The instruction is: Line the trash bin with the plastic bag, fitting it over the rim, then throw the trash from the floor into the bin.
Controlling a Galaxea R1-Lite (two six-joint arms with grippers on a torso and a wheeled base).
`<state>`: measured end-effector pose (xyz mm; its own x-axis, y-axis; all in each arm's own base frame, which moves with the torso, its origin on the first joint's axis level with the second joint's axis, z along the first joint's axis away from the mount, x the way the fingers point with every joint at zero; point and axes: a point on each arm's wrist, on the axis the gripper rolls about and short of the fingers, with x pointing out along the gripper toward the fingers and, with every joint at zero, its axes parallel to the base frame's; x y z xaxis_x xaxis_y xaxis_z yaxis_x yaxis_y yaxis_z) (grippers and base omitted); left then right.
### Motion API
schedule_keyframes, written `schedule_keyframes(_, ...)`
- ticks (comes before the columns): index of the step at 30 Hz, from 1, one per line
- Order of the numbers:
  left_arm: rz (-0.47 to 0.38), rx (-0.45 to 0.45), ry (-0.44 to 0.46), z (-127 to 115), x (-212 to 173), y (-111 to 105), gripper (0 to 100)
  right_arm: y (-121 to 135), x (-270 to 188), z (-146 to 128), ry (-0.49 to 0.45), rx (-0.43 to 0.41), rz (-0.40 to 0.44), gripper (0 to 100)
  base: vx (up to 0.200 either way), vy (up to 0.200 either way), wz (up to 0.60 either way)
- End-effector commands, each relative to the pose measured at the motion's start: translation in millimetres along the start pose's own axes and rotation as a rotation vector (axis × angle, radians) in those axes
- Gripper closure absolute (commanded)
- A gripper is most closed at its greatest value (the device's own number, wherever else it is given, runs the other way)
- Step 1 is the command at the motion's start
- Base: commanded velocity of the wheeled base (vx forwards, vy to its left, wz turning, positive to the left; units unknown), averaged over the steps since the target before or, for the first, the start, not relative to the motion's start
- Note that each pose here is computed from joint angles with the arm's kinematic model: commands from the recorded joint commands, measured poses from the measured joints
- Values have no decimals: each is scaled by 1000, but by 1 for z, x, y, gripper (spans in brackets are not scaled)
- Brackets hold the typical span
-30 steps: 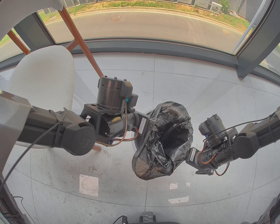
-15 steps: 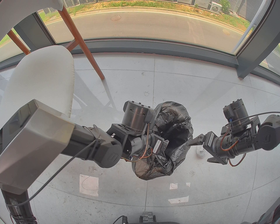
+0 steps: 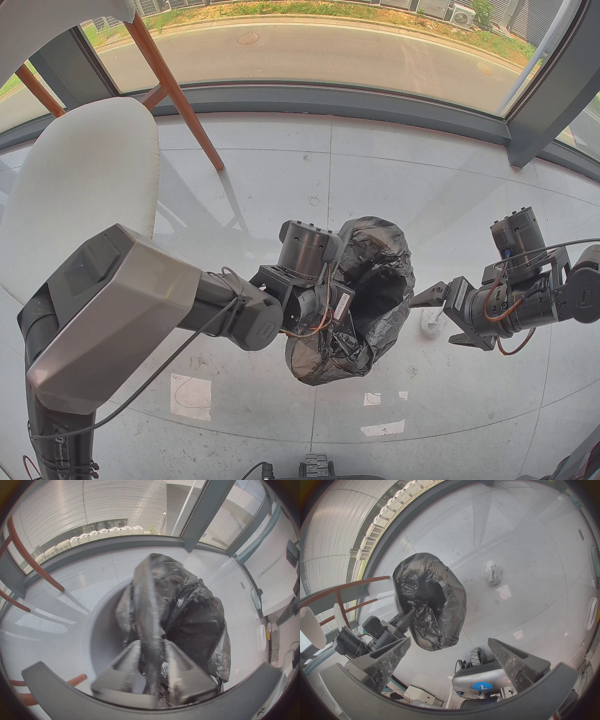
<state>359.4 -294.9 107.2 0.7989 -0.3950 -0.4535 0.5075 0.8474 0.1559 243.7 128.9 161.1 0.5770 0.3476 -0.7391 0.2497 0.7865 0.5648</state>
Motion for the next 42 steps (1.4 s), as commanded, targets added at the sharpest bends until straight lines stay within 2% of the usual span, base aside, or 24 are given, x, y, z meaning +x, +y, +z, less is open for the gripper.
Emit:
schedule_keyframes(1,5,0,-23,8,2,1,100,-3,-4,-4,4,-3,0,0,0,0,0)
schedule_keyframes(4,7,29,14,8,-1,4,100,-5,-4,-6,8,-4,-4,0,0,0,0)
schedule_keyframes(10,35,38,-13,31,-19,9,100,-5,-5,-6,7,-8,-1,0,0,0,0)
schedule_keyframes(12,57,79,-11,41,-29,14,100,-4,-7,-6,4,-9,4,0,0,0,0)
schedule_keyframes(16,108,112,-37,56,-40,37,100,-4,-9,-6,1,-9,8,0,0,0,0)
schedule_keyframes(24,196,115,-12,52,-41,75,100,-4,-9,-6,2,-8,8,0,0,0,0)
schedule_keyframes(33,211,115,2,48,-40,84,100,-8,-9,-6,-1,-2,-3,0,0,0,0)
schedule_keyframes(34,212,117,-3,49,-40,84,0,-9,-10,-4,-7,3,-1,0,0,0,0)
schedule_keyframes(38,211,115,-12,52,-46,85,0,-21,-17,13,-58,47,-12,0,0,0,0)
schedule_keyframes(42,204,101,-24,56,-70,86,0,-46,-22,33,-77,49,-35,0,0,0,0)
